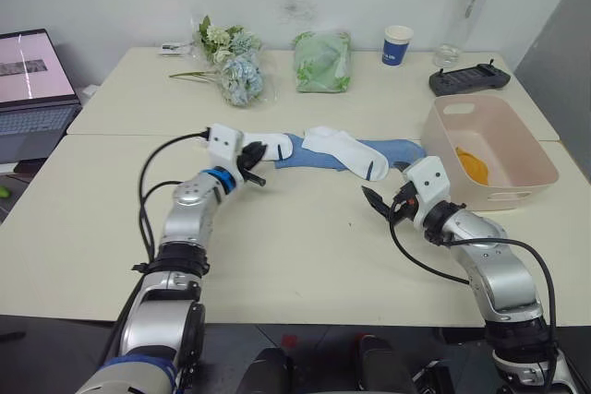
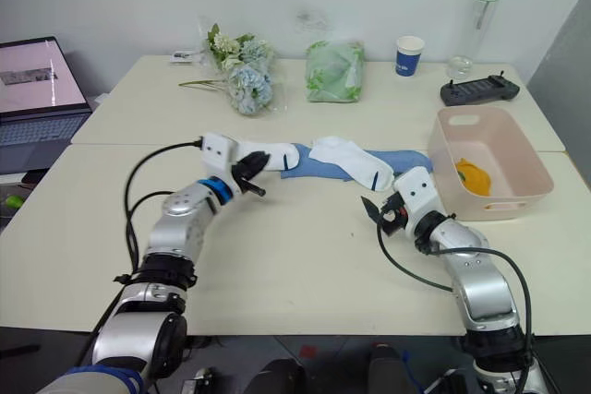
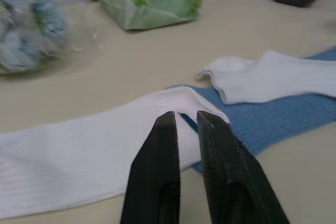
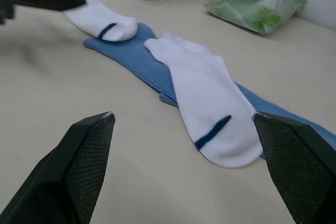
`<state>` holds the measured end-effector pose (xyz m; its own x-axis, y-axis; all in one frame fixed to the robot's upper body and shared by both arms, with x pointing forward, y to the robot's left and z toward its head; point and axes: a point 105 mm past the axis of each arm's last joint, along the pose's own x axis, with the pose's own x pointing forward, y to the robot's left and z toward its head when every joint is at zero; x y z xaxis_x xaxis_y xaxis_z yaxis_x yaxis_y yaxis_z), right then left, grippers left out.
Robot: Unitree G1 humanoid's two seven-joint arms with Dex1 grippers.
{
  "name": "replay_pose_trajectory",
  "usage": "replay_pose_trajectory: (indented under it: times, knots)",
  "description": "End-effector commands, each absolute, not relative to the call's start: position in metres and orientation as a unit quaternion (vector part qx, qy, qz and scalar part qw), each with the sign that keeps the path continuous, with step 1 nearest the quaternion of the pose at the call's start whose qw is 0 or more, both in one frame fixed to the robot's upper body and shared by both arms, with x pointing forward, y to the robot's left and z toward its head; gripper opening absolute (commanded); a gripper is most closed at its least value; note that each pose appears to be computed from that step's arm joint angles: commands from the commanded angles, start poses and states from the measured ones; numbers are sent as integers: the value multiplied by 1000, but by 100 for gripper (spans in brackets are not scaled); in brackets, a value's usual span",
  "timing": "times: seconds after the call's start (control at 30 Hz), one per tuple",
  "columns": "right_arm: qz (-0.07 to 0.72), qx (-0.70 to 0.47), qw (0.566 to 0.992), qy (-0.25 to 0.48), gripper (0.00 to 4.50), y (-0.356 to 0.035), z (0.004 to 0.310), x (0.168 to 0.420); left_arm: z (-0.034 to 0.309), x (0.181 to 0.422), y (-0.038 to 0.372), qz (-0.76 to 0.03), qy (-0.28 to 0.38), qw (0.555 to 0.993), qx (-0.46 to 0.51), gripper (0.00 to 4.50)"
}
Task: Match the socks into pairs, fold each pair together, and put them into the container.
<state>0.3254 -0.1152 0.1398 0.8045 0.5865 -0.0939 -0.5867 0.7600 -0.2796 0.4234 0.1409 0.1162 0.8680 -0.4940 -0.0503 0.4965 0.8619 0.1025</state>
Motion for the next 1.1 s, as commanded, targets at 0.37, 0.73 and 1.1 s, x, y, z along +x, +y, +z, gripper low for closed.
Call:
replay_pose_trajectory:
  times: [0.37,0.73,1.1]
  knots:
    - [373,-170,912,-31,450,-100,155,306,120,457,128,-194,33,974,116,446]
    - [361,-166,917,-25,450,-102,151,307,127,460,137,-179,20,981,68,262]
    - [361,-162,918,-26,450,-100,150,309,138,457,164,-147,-19,988,52,2]
